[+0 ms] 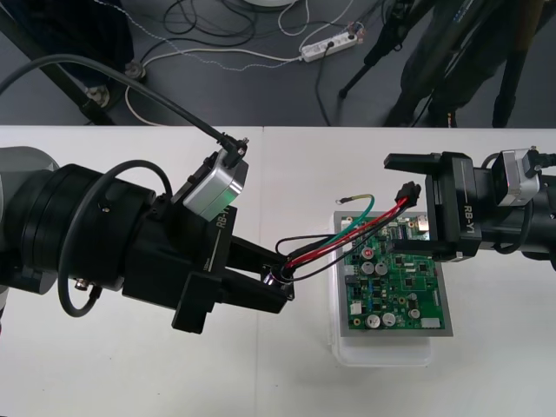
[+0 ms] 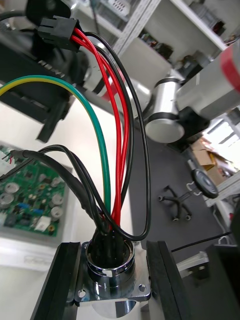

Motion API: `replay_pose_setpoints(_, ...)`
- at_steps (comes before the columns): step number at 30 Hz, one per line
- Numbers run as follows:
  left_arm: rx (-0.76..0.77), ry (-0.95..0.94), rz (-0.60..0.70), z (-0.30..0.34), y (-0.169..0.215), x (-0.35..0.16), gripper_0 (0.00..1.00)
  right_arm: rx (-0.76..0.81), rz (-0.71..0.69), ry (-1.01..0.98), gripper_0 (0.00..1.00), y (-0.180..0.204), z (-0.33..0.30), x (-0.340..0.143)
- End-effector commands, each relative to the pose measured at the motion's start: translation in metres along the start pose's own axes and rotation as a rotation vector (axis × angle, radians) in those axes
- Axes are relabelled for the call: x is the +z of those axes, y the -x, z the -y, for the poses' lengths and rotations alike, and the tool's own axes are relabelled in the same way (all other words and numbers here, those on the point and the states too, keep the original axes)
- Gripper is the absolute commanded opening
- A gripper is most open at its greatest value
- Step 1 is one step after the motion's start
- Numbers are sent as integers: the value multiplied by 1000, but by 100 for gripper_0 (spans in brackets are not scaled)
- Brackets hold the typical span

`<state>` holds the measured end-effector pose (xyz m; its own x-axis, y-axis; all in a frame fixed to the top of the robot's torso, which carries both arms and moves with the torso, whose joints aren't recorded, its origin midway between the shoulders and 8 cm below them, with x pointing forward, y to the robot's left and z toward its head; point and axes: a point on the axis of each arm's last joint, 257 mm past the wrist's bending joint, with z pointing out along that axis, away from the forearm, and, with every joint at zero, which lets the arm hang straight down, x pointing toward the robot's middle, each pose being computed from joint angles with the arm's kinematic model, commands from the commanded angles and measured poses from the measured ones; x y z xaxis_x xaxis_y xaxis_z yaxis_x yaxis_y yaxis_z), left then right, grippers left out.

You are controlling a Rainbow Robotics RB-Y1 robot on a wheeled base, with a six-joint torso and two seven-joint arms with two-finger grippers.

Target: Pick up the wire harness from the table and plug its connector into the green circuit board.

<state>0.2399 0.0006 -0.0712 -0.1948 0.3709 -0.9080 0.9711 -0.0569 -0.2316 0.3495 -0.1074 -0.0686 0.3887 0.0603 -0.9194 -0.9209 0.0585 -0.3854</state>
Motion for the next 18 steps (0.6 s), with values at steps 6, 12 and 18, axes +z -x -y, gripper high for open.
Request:
replay_pose_setpoints(6,53,-113,52,38,12,1,0,-1,9,45,100,13,-6,6)
replay_pose_setpoints(12,36,-152,59,47,12,4,0,12,23,59,100,16,-9,8)
replay_pose_setpoints(18,14,-185,53,55,11,9,0,33,37,81,100,21,-14,6)
